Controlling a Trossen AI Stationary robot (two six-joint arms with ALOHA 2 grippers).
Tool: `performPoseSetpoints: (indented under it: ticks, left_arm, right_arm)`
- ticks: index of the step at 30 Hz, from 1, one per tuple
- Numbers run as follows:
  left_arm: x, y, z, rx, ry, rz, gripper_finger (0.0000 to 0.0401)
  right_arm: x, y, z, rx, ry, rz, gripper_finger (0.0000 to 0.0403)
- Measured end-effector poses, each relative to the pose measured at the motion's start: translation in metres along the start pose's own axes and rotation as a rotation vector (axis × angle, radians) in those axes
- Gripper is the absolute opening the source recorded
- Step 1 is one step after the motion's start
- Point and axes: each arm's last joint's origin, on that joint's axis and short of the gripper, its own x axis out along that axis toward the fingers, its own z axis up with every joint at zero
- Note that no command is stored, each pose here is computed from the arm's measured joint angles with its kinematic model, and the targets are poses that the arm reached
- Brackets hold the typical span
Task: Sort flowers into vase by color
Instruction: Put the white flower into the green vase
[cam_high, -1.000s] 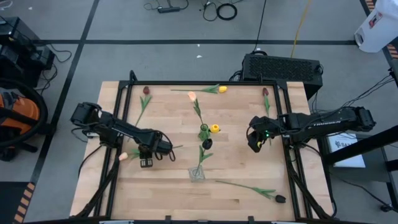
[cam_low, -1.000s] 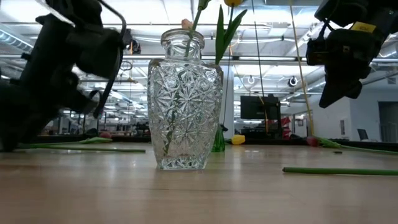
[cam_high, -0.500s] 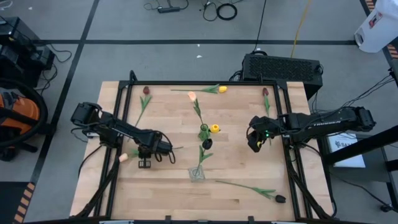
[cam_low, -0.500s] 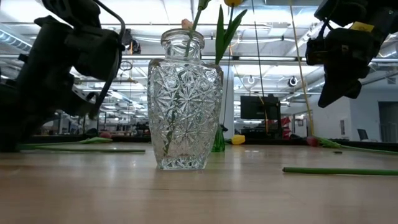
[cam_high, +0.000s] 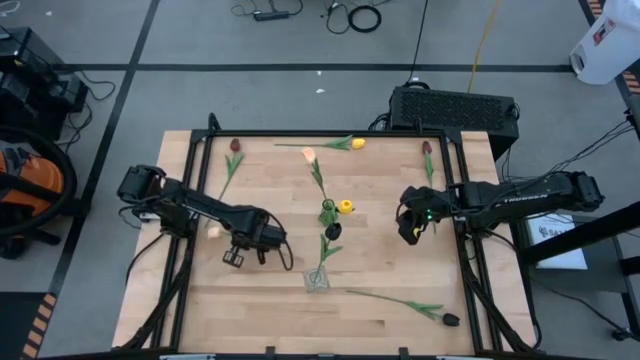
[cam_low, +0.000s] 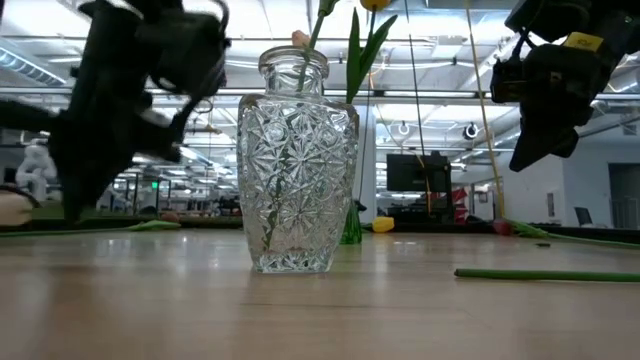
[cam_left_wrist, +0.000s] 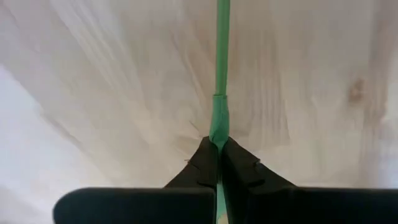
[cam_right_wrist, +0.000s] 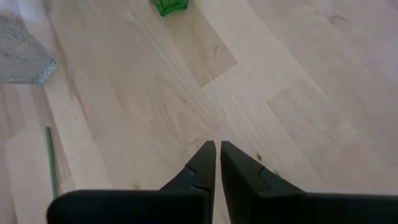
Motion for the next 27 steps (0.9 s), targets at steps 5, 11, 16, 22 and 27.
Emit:
performPoseSetpoints:
  ticks: [5, 11, 16, 22, 27]
  left_arm:
    - [-0.018, 0.007, -0.007, 0.174, 0.130, 0.128, 0.0004]
    - [-0.025, 0.013, -0.015, 0.550, 0.314, 0.244, 0.0004]
    - [-0.023, 0.018, -0.012, 0.897, 0.416, 0.357, 0.0003]
    - [-0.015, 0.023, 0.009, 1.147, 0.327, 0.471, 0.0003]
    - [0.000, 0.028, 0.026, 1.213, 0.238, 0.509, 0.0003]
  right_arm:
    - [0.000, 0.002, 0.002, 0.002, -0.026, 0.017, 0.0018]
    - [0.000, 0.003, 0.005, 0.030, -0.048, 0.033, 0.0018]
    - [0.000, 0.003, 0.006, 0.080, -0.065, 0.024, 0.0018]
    - [0.000, 0.002, 0.006, 0.189, -0.088, -0.001, 0.0018]
    - [0.000, 0.003, 0.006, 0.274, -0.090, 0.005, 0.0018]
